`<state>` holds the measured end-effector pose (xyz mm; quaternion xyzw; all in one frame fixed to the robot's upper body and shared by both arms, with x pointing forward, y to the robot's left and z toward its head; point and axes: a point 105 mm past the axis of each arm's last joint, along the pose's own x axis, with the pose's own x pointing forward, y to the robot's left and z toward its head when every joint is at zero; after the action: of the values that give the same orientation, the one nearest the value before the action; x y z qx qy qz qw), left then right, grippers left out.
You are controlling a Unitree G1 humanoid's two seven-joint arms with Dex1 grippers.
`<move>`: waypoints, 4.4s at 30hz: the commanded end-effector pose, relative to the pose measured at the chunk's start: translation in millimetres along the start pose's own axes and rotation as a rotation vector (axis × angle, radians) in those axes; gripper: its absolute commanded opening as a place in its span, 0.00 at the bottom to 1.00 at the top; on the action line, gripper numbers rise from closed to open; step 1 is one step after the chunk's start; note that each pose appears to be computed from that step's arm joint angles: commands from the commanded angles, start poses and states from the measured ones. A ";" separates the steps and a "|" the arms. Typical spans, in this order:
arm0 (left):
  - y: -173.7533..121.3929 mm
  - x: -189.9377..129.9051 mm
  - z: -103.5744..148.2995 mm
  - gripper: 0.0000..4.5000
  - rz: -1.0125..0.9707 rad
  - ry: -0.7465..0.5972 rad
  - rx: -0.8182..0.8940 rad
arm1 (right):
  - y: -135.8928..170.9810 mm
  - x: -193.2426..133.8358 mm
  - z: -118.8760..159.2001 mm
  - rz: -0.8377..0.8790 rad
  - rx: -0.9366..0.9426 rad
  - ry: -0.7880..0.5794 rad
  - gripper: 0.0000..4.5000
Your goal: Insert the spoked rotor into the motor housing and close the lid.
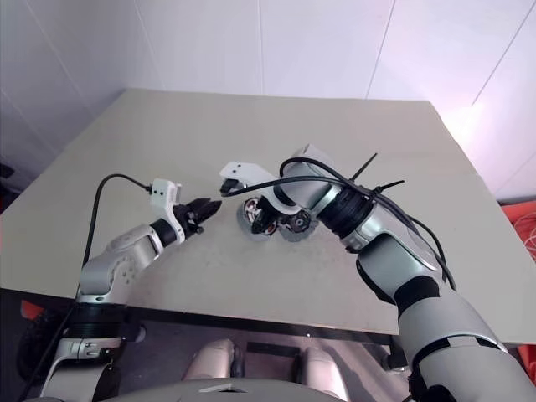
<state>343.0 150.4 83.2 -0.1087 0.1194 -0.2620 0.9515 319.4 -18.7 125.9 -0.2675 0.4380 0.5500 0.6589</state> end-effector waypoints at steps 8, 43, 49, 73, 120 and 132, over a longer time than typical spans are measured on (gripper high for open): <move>16.0 -12.7 29.9 0.46 0.047 -0.076 0.058 | -0.5 13.7 14.2 -0.007 -0.014 -0.031 0.00; 2.7 10.6 31.4 0.46 -0.050 -0.045 0.068 | -60.9 -130.6 81.3 -0.481 -0.325 -0.628 0.99; 3.0 11.8 28.6 0.46 -0.072 -0.023 0.069 | -110.3 -147.8 -31.7 -0.707 -0.411 -0.330 0.79; 8.0 5.7 28.0 0.46 -0.072 0.009 0.070 | -6.9 -56.9 -37.5 -0.181 -0.370 -0.442 0.01; 10.6 1.9 37.5 0.46 -0.048 -0.011 0.088 | -31.7 49.2 14.0 -0.222 -0.164 -0.745 0.01; 7.6 8.0 37.0 0.46 -0.075 0.000 0.091 | -20.6 -23.1 38.0 -0.246 -0.241 -1.052 0.01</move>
<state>359.3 161.1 97.5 -0.0801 0.1320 -0.2916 0.9440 351.4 -0.2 147.1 -0.0878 -0.0241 0.5761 0.8123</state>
